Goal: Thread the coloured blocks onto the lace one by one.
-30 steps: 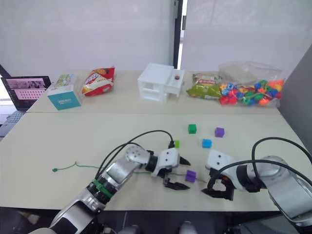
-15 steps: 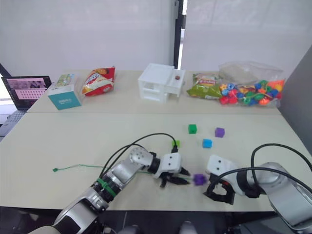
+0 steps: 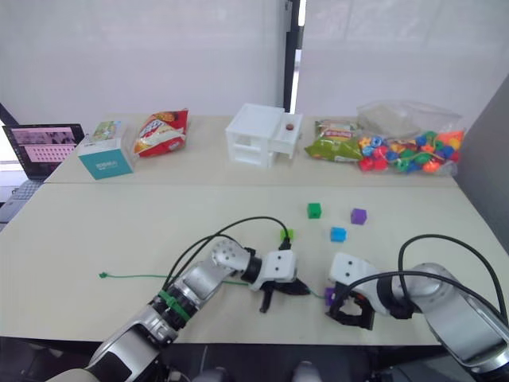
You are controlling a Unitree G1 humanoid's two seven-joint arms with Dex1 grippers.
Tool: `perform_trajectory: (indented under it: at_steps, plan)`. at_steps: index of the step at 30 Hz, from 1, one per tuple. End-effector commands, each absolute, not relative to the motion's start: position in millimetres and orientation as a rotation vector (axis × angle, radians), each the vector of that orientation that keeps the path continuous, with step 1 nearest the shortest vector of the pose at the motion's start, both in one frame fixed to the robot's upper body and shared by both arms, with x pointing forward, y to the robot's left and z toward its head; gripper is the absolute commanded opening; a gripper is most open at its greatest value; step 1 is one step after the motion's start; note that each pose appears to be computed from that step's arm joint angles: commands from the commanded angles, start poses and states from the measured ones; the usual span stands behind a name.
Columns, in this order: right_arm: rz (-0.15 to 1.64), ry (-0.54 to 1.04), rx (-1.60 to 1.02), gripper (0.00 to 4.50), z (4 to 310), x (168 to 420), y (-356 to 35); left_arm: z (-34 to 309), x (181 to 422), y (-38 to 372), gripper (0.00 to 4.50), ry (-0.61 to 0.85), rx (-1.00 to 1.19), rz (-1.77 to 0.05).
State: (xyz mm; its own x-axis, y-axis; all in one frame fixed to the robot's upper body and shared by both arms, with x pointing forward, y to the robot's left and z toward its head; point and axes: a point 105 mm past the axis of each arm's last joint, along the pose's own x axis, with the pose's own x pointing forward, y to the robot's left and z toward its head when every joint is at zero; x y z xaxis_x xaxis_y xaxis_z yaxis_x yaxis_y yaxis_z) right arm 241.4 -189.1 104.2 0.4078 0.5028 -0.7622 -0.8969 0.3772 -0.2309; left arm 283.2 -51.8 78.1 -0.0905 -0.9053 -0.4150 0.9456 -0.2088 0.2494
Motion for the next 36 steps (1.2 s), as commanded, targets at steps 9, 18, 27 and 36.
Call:
perform_trajectory:
  at_steps: [9, 18, 27, 36]
  plan:
    - [0.991, 0.636, -0.624, 4.50, 150.1, 223.5, -199.3, 100.1, 286.8, -45.1, 2.15, 0.055, 0.486, -1.669]
    - [0.928, 0.677, -0.606, 4.50, 155.6, 215.0, -211.2, 112.1, 271.2, -76.8, 3.75, -0.001, 0.418, -1.718]
    - [0.884, 0.720, -0.629, 4.50, 150.6, 210.6, -222.0, 94.8, 265.5, -103.3, 3.75, 0.024, 0.455, -1.677]
    - [0.853, 0.728, -0.650, 4.50, 148.6, 210.5, -229.6, 90.7, 263.5, -112.0, 3.75, 0.040, 0.382, -1.650]
